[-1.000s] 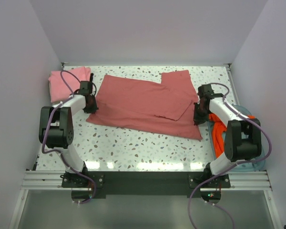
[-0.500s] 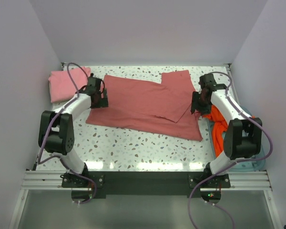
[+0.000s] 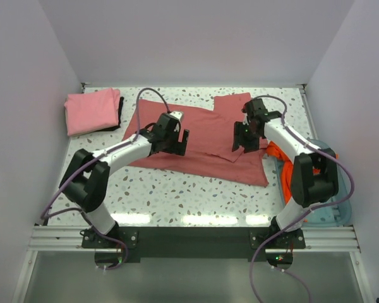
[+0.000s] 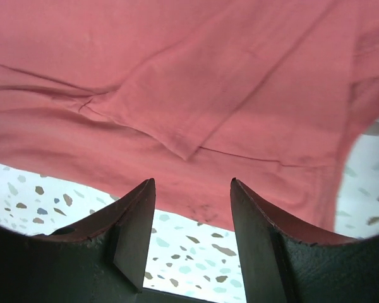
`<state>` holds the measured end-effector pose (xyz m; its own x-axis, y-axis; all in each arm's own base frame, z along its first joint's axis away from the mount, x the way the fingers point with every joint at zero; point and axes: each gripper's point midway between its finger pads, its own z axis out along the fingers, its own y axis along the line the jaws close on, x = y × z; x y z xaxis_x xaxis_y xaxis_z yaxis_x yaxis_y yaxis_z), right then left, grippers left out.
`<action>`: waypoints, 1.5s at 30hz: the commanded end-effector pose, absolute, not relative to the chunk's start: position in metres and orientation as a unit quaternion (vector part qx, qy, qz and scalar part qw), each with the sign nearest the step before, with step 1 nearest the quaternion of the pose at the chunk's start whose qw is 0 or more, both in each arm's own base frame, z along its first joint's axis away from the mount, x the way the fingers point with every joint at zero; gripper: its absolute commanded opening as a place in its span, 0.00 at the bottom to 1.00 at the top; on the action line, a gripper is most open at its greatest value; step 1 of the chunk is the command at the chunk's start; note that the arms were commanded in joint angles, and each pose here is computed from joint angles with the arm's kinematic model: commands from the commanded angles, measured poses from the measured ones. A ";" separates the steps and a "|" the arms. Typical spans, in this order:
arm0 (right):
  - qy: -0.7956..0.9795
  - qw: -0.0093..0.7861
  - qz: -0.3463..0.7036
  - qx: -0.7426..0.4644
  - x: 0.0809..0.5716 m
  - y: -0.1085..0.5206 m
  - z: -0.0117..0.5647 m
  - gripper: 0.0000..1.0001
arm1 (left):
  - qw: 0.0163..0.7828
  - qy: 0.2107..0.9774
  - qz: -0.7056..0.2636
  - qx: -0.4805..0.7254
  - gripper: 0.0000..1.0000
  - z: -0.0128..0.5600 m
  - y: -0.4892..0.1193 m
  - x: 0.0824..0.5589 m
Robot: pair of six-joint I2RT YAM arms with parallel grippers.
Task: Fold and stack the t-shirts
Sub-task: Fold the tshirt
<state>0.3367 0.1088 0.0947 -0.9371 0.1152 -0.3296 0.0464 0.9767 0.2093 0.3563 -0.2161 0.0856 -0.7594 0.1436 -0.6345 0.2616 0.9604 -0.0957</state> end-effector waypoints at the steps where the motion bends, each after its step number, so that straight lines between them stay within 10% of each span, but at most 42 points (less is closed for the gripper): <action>1: 0.975 0.182 0.125 0.033 0.354 0.135 0.096 0.54 | 0.312 0.938 -0.107 0.109 0.91 0.062 -0.231 0.349; 45: 0.991 0.103 0.084 0.029 0.328 0.143 0.041 0.48 | 0.234 0.963 -0.101 0.083 0.92 -0.001 -0.226 0.320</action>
